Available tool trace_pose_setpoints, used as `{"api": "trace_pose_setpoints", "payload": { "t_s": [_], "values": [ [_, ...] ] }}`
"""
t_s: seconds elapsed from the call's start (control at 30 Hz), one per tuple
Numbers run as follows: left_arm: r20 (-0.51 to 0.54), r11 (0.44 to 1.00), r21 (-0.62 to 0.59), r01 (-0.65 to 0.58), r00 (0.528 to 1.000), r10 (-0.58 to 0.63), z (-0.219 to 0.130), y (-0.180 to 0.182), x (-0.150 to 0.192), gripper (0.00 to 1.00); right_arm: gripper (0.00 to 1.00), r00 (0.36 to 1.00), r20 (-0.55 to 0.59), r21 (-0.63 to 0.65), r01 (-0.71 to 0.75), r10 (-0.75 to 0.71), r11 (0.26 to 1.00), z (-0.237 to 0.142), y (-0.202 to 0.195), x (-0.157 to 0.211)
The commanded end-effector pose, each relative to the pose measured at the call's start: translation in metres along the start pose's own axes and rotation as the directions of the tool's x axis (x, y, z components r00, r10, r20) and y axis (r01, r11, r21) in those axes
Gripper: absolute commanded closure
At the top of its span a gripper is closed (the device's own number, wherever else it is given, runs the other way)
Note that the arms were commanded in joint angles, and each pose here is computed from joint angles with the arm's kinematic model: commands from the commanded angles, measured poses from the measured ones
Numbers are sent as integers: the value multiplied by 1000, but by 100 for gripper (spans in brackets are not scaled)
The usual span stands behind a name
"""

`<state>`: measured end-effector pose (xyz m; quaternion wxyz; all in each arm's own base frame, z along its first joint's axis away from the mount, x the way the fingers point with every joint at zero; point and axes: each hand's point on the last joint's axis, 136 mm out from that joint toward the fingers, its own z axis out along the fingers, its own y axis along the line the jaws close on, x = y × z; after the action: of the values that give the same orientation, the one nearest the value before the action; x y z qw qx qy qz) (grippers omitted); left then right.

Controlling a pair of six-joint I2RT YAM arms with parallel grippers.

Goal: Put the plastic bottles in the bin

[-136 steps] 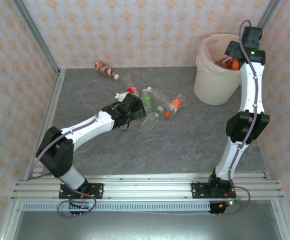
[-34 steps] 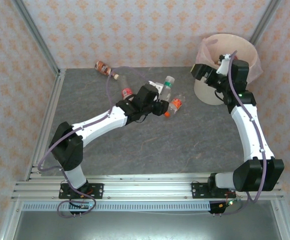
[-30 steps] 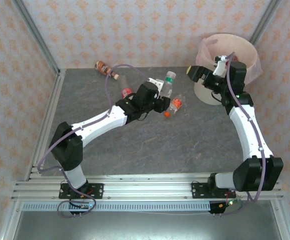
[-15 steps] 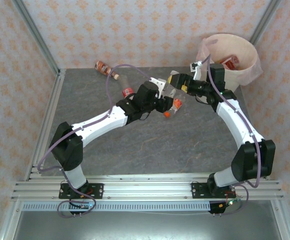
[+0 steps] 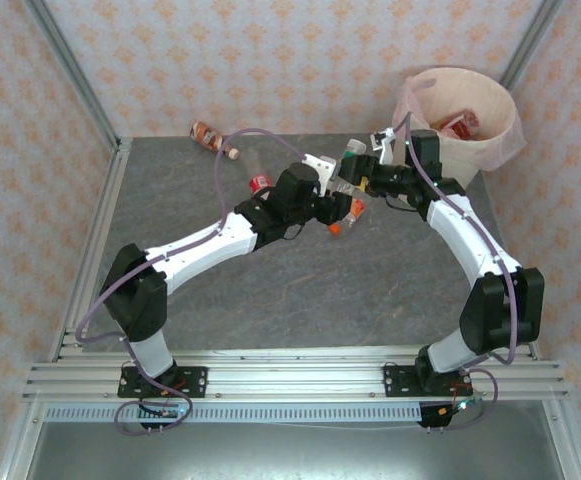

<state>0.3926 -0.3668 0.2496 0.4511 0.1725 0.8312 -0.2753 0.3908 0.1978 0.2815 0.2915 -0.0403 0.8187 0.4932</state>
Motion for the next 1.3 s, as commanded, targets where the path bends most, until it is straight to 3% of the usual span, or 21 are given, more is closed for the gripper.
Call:
{"api": "trace_pose_setpoints", "payload": {
  "t_s": [0.0,0.13,0.27,0.47,0.73,0.93,1.27],
  "values": [
    [86,999,40,0,996,-4,-4,-14,-33,65,41,1000,-5,-24,19,-19,1000,0,9,-5],
    [69,1000,29,6,998,-8,-2,-12,-32,64,50,1000,8,13,19,-19,1000,-1,5,-8],
    [55,999,23,27,998,-28,-1,-11,-29,50,53,999,31,56,15,-16,998,-3,-1,-12],
    [68,997,68,48,996,-53,-4,-15,-26,0,57,998,65,143,10,-19,990,-8,-10,-23],
    [90,996,44,78,993,-82,-14,-5,-27,0,58,990,142,218,-4,-27,976,-27,-16,-45],
    [173,981,-86,172,973,-155,-25,29,-17,0,58,973,227,247,-24,-34,969,-51,-12,-67],
    [185,922,-274,274,956,-229,-38,73,22,0,58,935,341,301,-8,-100,954,-86,-4,-108]
  ]
}}
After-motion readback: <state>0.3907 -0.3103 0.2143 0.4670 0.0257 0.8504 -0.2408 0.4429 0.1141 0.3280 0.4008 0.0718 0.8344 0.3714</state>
